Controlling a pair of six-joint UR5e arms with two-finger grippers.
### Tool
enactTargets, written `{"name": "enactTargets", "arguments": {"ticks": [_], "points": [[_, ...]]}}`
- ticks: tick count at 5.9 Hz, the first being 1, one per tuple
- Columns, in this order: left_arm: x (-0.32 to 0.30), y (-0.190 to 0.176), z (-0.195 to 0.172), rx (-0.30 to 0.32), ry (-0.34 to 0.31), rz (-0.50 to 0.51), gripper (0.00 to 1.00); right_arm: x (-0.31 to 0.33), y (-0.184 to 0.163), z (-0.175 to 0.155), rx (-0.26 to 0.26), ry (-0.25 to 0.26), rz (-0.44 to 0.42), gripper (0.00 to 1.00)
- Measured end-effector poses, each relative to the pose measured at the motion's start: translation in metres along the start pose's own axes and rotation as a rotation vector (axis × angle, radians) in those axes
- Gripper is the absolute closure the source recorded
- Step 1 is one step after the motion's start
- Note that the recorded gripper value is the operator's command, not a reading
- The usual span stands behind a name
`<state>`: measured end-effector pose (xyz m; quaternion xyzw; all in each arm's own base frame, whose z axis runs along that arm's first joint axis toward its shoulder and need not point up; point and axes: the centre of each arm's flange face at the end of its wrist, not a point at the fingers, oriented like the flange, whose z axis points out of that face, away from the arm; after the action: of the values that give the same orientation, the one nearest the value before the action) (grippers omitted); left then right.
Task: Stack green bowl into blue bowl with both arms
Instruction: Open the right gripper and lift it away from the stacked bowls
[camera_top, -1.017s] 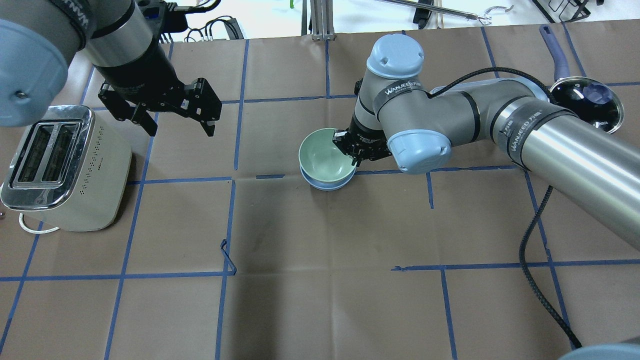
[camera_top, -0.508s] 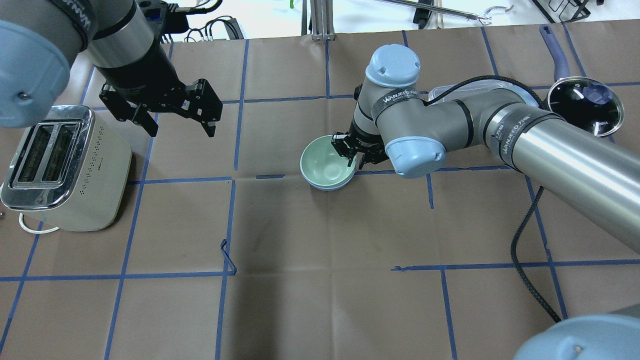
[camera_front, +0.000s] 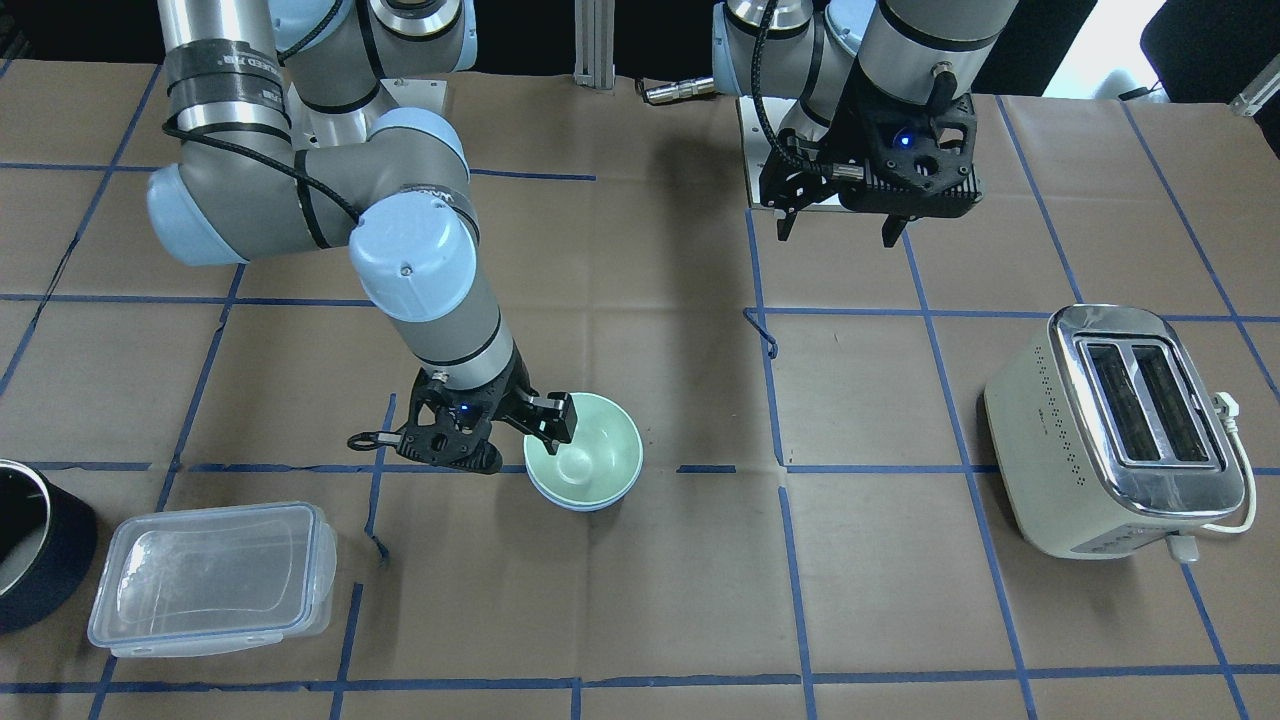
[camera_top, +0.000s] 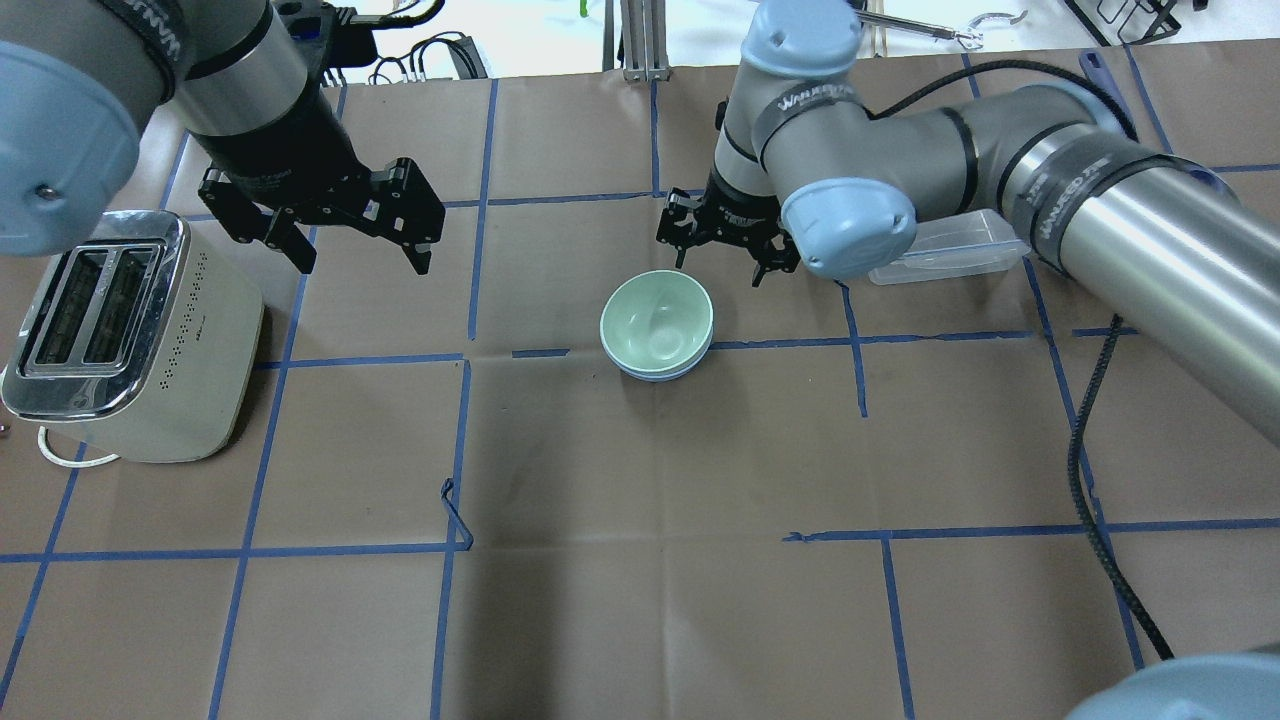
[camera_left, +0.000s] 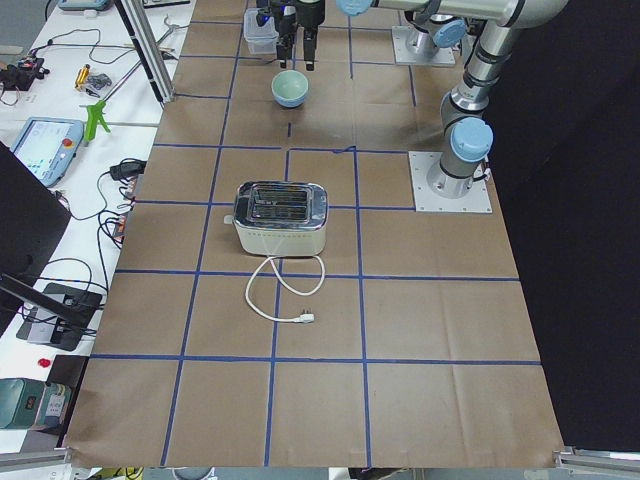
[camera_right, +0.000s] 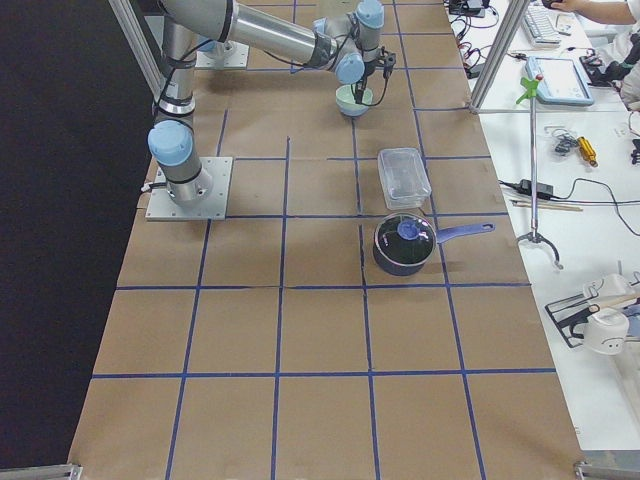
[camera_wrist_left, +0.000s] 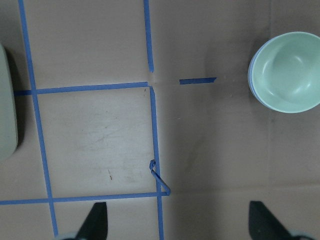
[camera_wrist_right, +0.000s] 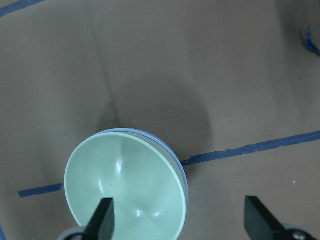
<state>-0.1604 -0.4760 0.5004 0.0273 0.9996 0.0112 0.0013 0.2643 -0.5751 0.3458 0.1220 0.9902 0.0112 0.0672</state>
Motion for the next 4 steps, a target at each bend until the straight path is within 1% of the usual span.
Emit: {"name": "enactTargets", "arguments": {"ticks": [1,2,3,4], "points": [[0.0,0.0,0.0,0.0,0.0,0.0,0.01,0.018,0.004,-0.048,-0.029,0.021,-0.022,0.0],[0.0,0.0,0.0,0.0,0.0,0.0,0.01,0.051,0.012,-0.089,-0.053,0.054,-0.058,0.0],[0.0,0.0,0.0,0.0,0.0,0.0,0.01,0.092,0.016,-0.12,-0.076,0.097,-0.096,0.0],[0.0,0.0,0.0,0.0,0.0,0.0,0.01,0.124,0.021,-0.14,-0.094,0.126,-0.126,0.0]]}}
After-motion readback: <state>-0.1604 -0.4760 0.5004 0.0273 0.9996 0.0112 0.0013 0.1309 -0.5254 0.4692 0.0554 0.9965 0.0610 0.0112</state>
